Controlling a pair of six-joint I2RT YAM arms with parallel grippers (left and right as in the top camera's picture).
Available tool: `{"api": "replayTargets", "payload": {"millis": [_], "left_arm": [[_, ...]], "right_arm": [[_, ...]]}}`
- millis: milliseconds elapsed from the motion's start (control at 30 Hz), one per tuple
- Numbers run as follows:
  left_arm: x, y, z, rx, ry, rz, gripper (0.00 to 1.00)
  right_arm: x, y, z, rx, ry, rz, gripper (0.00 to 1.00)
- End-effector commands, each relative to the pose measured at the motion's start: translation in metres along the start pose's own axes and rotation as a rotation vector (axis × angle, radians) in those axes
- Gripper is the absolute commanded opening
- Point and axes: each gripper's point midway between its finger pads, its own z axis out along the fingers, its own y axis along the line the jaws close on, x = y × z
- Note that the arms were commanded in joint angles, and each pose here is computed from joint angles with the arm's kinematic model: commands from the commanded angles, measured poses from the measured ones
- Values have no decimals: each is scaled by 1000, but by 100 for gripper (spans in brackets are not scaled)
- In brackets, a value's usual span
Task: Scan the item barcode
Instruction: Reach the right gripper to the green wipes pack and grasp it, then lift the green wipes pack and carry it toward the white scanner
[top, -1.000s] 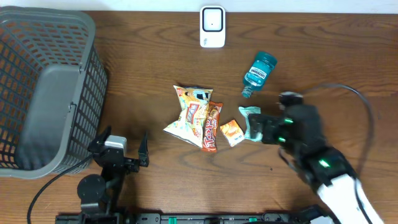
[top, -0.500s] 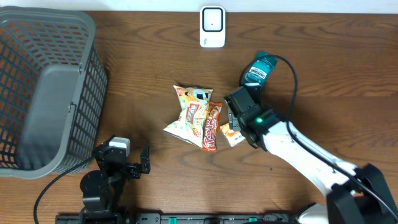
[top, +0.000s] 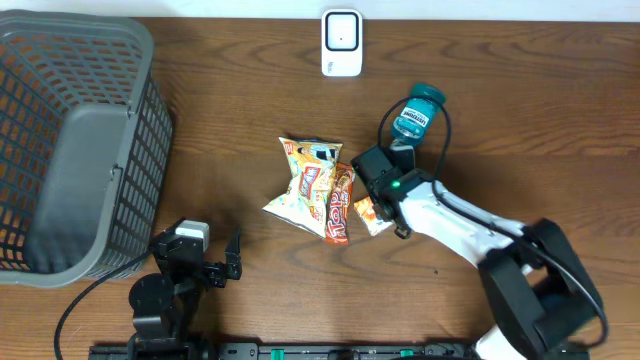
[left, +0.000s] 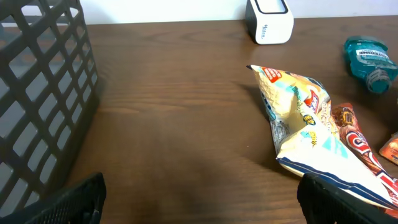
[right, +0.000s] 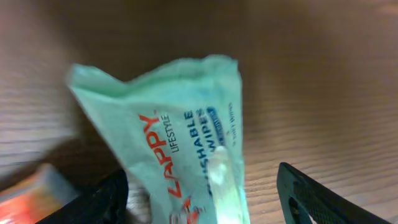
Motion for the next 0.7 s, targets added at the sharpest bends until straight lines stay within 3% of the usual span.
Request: {"api": "replayTargets", "payload": {"millis": [0,67,167,367,533,667], "left_arm": [[12,1,2,-4,38,-19,98],[12,1,2,-4,38,-19,98],[12,1,2,-4,38,-19,98],[12,1,2,-4,38,-19,98],[12,1,2,-4,38,-19,98],[12,1,2,-4,38,-19,98]], "right_arm": [[2,0,12,48,15,-6,74],[10,-2,22,89,40,-30,73],[20,-7,35,147,67,-62,64],[32,-8,47,180,107,-95,36],[40,-8,45,171,150,-60,23],[44,3,43,100,206,-35,2]]}}
